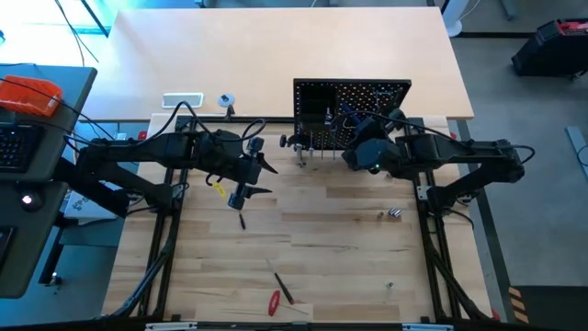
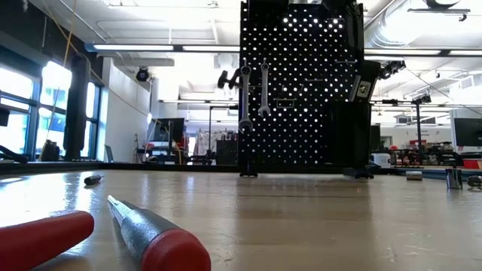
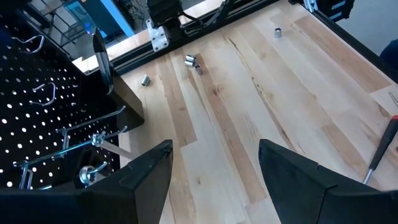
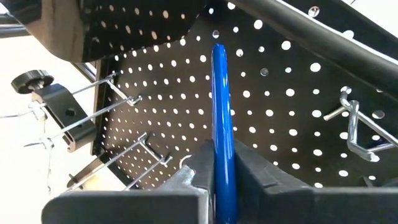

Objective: Hang tools onto peg board
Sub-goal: Hang the blue L-shaped hex key onto the pegboard, then hang the red T-handle hex key onto the pegboard

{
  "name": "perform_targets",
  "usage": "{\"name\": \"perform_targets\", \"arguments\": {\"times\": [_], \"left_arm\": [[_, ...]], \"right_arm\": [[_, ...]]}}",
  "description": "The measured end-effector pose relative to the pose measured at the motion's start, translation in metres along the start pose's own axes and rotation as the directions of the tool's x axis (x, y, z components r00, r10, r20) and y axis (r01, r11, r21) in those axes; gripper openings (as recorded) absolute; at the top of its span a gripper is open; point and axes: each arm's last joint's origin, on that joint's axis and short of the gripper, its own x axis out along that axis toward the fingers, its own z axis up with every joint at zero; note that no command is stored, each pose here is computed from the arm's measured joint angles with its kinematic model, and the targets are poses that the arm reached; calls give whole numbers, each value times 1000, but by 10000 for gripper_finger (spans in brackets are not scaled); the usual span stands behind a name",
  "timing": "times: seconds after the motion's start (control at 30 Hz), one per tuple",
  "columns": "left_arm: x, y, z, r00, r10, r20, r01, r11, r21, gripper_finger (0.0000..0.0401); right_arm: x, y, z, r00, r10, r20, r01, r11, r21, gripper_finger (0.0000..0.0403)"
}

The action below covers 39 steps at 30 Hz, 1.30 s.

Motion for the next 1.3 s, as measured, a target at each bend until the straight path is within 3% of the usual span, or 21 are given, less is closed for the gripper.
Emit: {"name": "perform_targets", "arguments": {"times": [0.4,0.97,1.3], "left_arm": [[0,0,1,1000,3,6,-3,1000,0,229],[0,0,1,1000,3,6,-3,1000,-8,229],[-8,-1,-1,1000,2,5,-3,1000,9,229]], "right_arm": [[0,-2,-4,1000,-25,-17,25,1000,12,88],[0,-2,-4,999,-30,-15,31,999,10,90],[-26,14,-8,996,88,30,-87,995,-51,90]]}}
